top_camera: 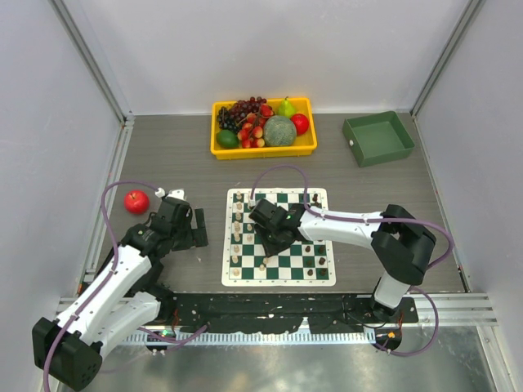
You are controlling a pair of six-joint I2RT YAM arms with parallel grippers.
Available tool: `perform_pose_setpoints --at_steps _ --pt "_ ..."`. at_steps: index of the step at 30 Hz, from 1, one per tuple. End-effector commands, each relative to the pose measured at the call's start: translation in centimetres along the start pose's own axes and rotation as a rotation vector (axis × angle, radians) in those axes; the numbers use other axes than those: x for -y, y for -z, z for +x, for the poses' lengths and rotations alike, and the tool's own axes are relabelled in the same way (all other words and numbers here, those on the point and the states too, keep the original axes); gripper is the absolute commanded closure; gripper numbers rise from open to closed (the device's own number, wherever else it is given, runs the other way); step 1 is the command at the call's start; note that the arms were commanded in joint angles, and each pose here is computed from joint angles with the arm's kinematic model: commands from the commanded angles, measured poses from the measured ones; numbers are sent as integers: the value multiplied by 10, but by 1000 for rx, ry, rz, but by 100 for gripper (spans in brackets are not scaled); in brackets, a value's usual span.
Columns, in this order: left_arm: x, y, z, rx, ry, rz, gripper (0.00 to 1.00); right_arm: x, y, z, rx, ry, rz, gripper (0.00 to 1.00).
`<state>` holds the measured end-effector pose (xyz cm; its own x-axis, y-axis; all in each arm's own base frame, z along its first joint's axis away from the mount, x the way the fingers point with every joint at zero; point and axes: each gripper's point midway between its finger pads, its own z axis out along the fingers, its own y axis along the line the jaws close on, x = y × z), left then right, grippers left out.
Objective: Set up the chess pieces on the board
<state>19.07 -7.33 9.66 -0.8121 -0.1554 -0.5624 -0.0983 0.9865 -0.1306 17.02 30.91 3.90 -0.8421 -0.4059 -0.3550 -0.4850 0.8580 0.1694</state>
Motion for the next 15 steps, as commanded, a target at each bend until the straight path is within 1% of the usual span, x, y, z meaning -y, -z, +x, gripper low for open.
perform_pose_setpoints --at_steps 1,8,15 --pt "5 0 -10 38 14 22 1 -9 2 -8 21 -2 -25 69" --pt "5 0 -10 36 10 20 1 -6 6 -12 44 -2 -7 78" --pt "3 2 -9 38 13 16 1 -5 26 -43 140 15 38 80"
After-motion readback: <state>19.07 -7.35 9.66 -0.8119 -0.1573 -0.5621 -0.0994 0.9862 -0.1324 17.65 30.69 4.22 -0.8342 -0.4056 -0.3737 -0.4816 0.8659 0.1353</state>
